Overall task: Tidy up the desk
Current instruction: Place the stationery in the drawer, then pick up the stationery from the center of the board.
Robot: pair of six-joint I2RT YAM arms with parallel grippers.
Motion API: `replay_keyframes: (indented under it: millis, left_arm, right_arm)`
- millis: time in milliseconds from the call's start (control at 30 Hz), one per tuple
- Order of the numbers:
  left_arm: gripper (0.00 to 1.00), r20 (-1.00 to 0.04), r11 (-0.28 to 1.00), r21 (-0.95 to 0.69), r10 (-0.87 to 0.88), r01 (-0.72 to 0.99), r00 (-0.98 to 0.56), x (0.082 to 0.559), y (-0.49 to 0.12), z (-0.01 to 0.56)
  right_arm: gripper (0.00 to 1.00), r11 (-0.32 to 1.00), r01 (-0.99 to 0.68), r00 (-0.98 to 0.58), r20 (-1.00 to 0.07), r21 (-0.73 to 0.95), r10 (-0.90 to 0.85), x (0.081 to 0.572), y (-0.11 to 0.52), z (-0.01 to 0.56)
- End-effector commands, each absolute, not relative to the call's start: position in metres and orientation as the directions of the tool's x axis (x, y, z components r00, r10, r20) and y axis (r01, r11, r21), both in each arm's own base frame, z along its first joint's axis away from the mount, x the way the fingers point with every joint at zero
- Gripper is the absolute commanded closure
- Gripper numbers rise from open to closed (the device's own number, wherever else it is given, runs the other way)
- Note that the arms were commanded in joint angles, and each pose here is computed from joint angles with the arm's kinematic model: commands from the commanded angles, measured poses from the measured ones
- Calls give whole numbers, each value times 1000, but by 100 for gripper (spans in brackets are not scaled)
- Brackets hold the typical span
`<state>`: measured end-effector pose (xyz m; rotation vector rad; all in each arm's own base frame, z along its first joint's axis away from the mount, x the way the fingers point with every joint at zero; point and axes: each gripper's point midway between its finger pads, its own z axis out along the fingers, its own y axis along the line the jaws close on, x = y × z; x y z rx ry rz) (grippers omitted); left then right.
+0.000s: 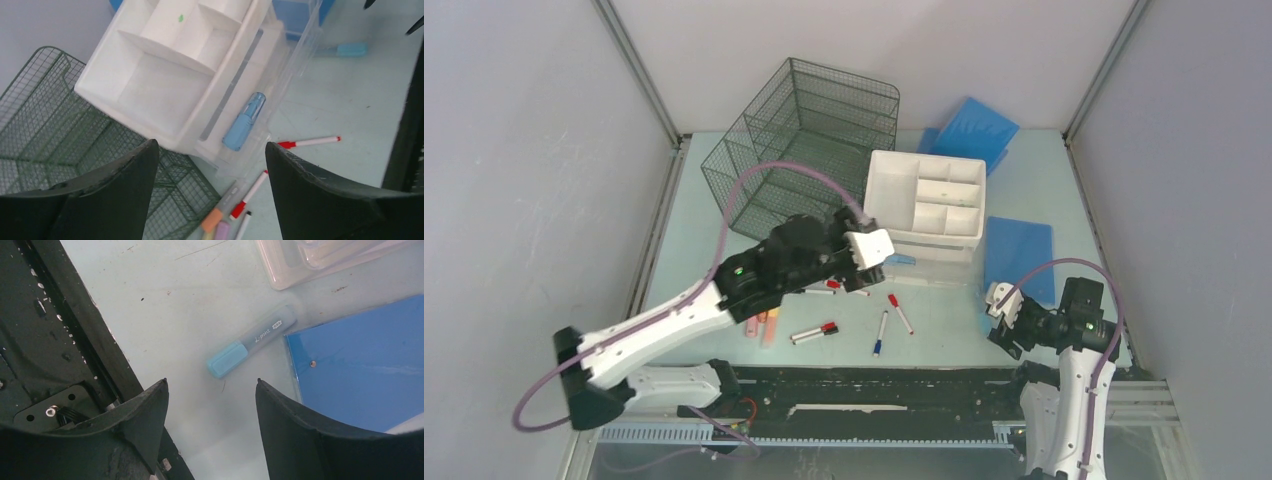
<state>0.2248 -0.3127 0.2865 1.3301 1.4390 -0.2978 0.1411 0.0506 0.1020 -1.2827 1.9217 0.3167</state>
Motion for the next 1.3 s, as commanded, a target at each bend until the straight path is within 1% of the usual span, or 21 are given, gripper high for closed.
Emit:
replay_keyframes:
  millis: [0,67,167,267,433,533,633,667,833,900,933,967,1000,1100,1200,1267]
  left_arm:
    - [14,-949,481,287,261,828,177,204,-301,317]
    - [12,-976,538,211,156,816,149,196,-286,320]
    - [11,-996,616,87,52,783,70,194,-266,308]
    - [11,-1000,684,-9,-4,729,-9,196,-246,287]
    - [15,-977,772,-184,-78,609,-197,202,-222,234]
    - [17,-948,846,-238,-96,478,-303,208,-200,197]
    - [18,-922,893,-281,-150,352,-357,215,-177,170]
    - [21,-915,902,-291,-165,319,-370,218,-171,162]
    - [26,-873,942,-316,-241,116,-423,231,-134,125]
    - [30,-855,946,-323,-277,33,-438,235,-119,112]
    - [36,-847,946,-324,-293,-5,-444,237,-112,106]
    - [45,-840,943,-330,-311,-36,-445,238,-106,102]
    - [52,-836,943,-328,-319,-61,-447,239,-100,98]
    - [58,-827,940,-316,-340,-131,-447,240,-86,87]
    - [60,-817,936,-294,-350,-191,-458,240,-76,77]
    - [62,-807,934,-277,-353,-224,-474,239,-72,70]
  right_arm:
    - [28,438,-864,-126,-738,-246,-663,144,54,118]
    - [28,439,-865,-127,-739,-244,-662,144,54,118]
    - [28,438,-866,-129,-740,-240,-660,143,54,117]
    - [28,439,-866,-130,-741,-239,-659,143,54,118]
    - [28,449,-861,-138,-741,-238,-657,143,52,118]
    - [28,454,-859,-140,-744,-236,-653,142,52,118]
    - [28,456,-859,-141,-748,-233,-649,141,52,119]
    - [28,457,-859,-144,-749,-229,-647,140,52,119]
    - [28,459,-858,-145,-750,-230,-646,139,52,119]
    - [27,462,-857,-148,-751,-227,-644,138,51,118]
    - [27,463,-857,-147,-751,-228,-643,138,51,119]
    - [28,464,-856,-148,-752,-229,-643,138,51,119]
    - [28,466,-855,-149,-752,-228,-642,138,51,119]
    - [28,466,-854,-147,-752,-231,-642,137,50,119]
    - [27,466,-854,-146,-753,-231,-642,137,50,119]
    - [27,466,-854,-146,-753,-231,-642,137,51,119]
